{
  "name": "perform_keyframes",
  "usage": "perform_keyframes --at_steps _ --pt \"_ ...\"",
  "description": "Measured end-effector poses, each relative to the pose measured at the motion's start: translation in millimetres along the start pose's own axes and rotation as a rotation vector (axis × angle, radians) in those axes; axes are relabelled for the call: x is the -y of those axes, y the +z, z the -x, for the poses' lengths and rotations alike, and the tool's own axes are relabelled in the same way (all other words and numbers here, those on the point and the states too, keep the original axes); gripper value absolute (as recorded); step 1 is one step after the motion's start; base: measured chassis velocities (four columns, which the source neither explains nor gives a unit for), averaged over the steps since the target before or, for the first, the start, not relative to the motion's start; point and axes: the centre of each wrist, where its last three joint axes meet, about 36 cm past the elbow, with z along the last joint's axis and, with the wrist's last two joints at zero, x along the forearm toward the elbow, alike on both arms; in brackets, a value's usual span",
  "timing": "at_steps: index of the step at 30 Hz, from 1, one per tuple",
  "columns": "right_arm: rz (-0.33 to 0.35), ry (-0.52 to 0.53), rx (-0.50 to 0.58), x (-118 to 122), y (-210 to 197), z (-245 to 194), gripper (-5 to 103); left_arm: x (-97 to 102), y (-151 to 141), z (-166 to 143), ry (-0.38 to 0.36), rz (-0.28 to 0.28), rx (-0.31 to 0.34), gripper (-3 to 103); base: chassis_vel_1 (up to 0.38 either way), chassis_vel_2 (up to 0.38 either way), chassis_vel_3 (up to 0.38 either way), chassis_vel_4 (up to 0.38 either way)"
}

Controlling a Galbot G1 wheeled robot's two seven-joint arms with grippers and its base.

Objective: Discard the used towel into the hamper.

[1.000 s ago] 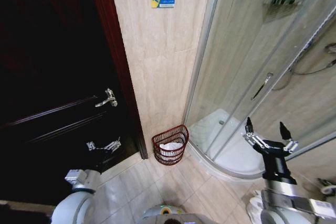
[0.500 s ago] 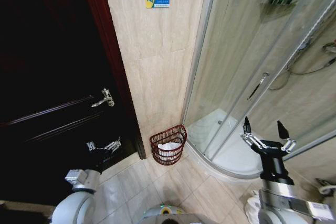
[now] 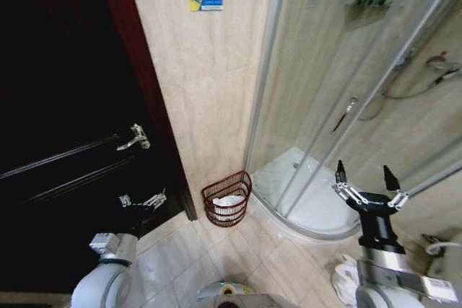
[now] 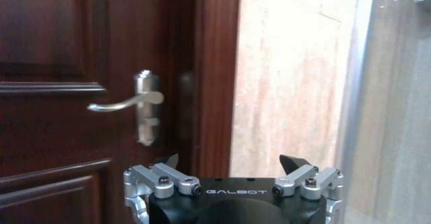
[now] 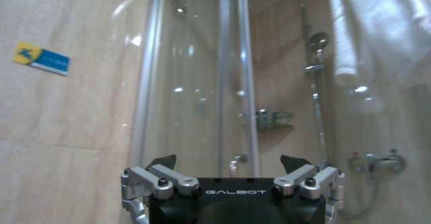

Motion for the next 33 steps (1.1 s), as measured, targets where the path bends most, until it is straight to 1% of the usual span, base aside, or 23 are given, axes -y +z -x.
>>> perform_keyframes --at_steps 7,18,22,25,28,33 --pt "0.0 0.004 0.0 -0.2 -1.1 0.2 100 0.0 0.0 0.0 0.0 0.0 0.0 98 -0.087 -0.095 -0.077 -0.087" --pt "-0.005 0.026 -0.031 0.3 -1.6 -0.3 100 0.0 0.0 0.0 0.0 0.0 0.0 98 -0.125 -0.122 -0.119 -0.115" --pt "0.014 0.046 -0.05 1.6 -2.0 -0.3 100 0.0 0.0 0.0 0.0 0.0 0.0 98 -0.107 -0.123 -0.133 -0.128" --pt "0.045 0.072 -0.096 2.2 -2.3 -0.8 100 0.0 0.0 0.0 0.0 0.0 0.0 98 -0.121 -0.119 -0.118 -0.107" --pt "0.053 0.096 -0.12 2.0 -2.2 -0.2 100 0.0 0.0 0.0 0.0 0.0 0.0 98 -0.113 -0.117 -0.114 -0.116" --pt "0.061 0.117 -0.093 0.8 -2.3 5.2 100 0.0 0.0 0.0 0.0 0.0 0.0 98 -0.088 -0.065 -0.088 -0.072"
